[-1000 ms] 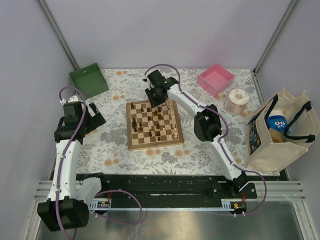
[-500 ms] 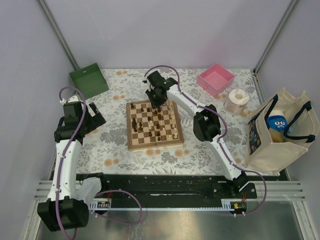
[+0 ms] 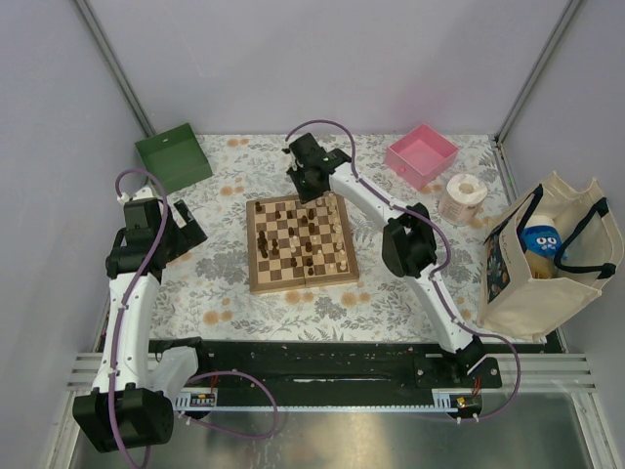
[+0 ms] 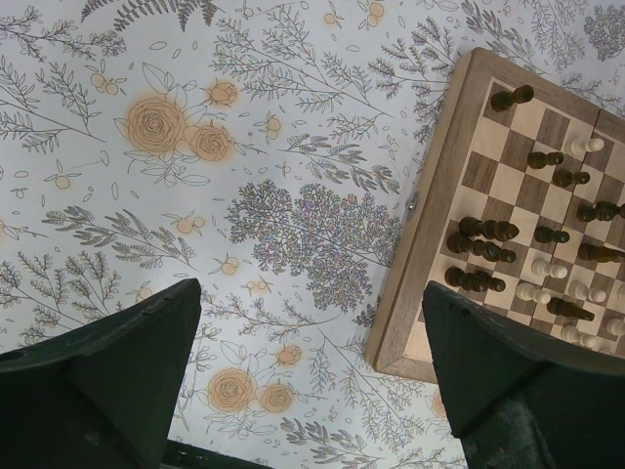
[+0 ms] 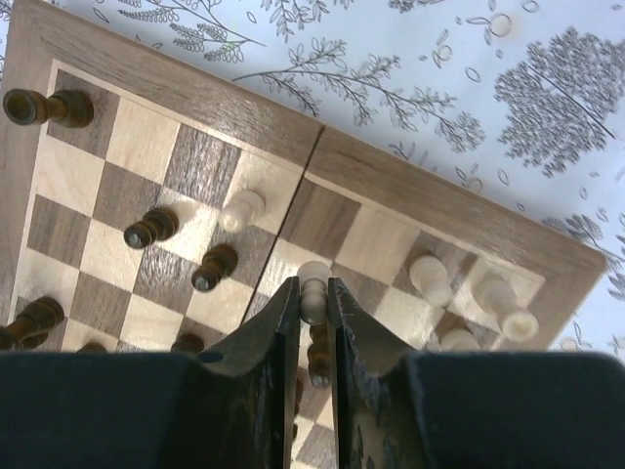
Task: Set up the chess pieces on the board
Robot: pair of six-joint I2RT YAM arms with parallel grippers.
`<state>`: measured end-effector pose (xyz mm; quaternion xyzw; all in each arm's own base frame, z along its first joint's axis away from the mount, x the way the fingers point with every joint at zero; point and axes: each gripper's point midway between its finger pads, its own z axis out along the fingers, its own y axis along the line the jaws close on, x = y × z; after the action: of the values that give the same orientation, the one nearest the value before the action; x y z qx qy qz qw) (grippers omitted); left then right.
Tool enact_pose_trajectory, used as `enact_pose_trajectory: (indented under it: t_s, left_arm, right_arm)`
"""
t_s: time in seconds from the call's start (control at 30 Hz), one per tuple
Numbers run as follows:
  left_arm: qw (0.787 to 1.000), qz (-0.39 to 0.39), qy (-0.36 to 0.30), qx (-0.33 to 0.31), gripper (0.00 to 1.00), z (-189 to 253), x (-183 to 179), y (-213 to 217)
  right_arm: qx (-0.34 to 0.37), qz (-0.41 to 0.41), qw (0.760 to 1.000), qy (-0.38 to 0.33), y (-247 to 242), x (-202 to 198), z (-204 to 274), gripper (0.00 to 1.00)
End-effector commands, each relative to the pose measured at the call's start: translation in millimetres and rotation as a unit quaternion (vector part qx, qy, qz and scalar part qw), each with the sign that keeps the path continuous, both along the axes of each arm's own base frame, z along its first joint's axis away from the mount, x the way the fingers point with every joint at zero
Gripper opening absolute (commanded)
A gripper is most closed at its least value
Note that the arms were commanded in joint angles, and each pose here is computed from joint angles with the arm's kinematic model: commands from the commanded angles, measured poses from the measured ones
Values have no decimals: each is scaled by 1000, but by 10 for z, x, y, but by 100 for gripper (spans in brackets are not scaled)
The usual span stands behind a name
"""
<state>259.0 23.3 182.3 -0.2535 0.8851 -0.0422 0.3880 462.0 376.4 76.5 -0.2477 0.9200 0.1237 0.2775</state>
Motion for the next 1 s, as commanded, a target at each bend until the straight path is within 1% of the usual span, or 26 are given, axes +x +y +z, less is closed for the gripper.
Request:
enact_pose_trajectory:
  t_s: [0.0,0.13,0.23,0.37,0.57,0.97]
  left_arm:
    - [1000,-8,-19,0,99,47,57,-4]
    - [1000,-7,-19,1,99,45,60,1]
    - [1000,-6,-18,1,99,41,61,3]
    - [1000,-8,-19,2,99,49,59,2]
    - [1000,-7,-18,1,99,39,58,1]
    - [1000,-7,-18,1,99,36,55,0]
  right_arm:
    - [53,-47,995,-74,-165,175,832,17]
    - [61,-55,994,-78,-253,160,932,17]
    - [55,-62,994,-74,-312,110,920,17]
    - [38,-79,994,-61,-430,59,738,16]
    - [48,-83,994,-47,-438,-9,594,16]
    - [35,-89,995,-29,-467,7,330,16]
